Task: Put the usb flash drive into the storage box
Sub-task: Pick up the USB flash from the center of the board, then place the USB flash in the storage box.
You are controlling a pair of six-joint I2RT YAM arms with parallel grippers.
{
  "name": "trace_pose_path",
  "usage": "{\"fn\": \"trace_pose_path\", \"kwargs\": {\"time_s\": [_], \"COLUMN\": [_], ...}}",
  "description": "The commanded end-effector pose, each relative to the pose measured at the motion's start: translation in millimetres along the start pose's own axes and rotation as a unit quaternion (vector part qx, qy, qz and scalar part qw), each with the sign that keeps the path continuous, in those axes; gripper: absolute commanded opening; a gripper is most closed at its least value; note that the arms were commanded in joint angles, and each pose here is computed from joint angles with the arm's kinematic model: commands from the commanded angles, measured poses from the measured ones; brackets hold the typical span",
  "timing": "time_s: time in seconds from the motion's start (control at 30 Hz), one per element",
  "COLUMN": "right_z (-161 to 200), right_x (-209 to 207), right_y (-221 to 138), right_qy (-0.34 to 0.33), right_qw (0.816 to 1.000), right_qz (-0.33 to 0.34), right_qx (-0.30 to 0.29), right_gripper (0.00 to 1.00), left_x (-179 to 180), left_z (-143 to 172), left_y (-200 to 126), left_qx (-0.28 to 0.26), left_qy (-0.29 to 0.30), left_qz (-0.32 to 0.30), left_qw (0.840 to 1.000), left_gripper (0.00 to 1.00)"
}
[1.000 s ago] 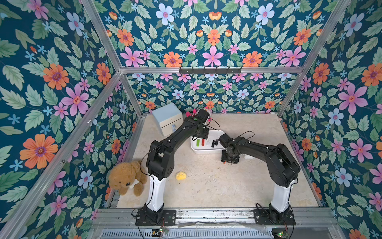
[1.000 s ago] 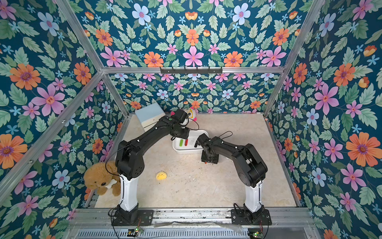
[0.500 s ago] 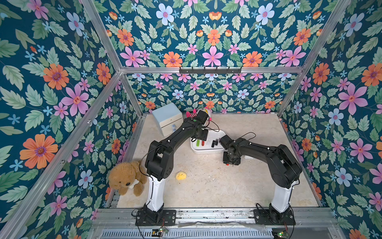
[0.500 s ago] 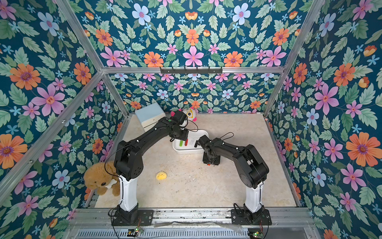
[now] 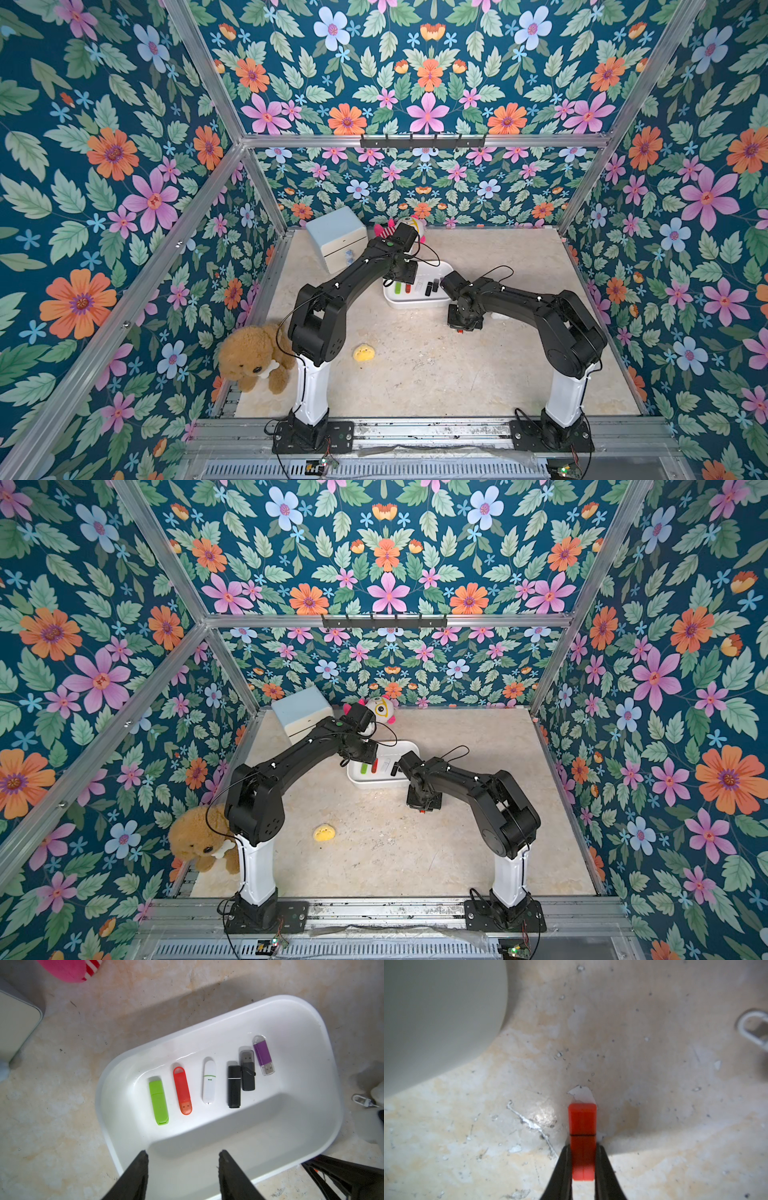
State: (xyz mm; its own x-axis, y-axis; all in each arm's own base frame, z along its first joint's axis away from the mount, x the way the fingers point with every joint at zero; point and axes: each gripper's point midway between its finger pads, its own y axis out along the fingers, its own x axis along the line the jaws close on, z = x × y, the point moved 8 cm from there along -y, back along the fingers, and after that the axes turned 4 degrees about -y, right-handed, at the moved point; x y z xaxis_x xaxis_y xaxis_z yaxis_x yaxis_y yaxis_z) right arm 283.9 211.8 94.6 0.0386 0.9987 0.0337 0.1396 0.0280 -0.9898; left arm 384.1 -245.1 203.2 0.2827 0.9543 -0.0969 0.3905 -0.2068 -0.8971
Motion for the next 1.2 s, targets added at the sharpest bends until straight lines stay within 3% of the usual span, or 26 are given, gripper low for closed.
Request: {"fn": "trace_pose_path", "kwargs": {"time_s": [0.0, 0.1, 0.43, 0.87, 1.07, 1.17], "right_z": [8, 9, 14, 25, 2, -17], "right_x": [-3, -4, -9, -23, -8, 8], "right_y": [6, 6, -3, -86, -126, -129], "right_qy": [-0.004, -0.006, -0.006, -0.014, -0.036, -0.054], "right_qw": [1.0, 1.0, 1.0, 1.0, 0.998, 0.997], "right_qz": [0.009, 0.008, 0.007, -0.001, -0.016, -0.014], "right_qx": [0.025, 0.026, 0.023, -0.021, -0.056, -0.057], "right_gripper": [0.06, 0.0, 0.0, 0.0, 0.0, 0.0], "left_x": [2, 3, 8, 23, 40, 48], "left_z": [-2, -3, 3, 9, 18, 23], "left_y": [-8, -13, -16, -31, -41, -48], "left_qx": [-0.009, -0.015, -0.008, -0.01, -0.012, -0.015], "left_qy": [-0.004, -0.005, -0.011, -0.033, -0.057, -0.067], "left_qz": [-0.004, -0.006, -0.015, -0.026, -0.034, -0.039], "left_qw": [1.0, 1.0, 1.0, 0.999, 0.998, 0.997], "left_gripper": [0.58, 0.58, 0.58, 0.58, 0.59, 0.59]}}
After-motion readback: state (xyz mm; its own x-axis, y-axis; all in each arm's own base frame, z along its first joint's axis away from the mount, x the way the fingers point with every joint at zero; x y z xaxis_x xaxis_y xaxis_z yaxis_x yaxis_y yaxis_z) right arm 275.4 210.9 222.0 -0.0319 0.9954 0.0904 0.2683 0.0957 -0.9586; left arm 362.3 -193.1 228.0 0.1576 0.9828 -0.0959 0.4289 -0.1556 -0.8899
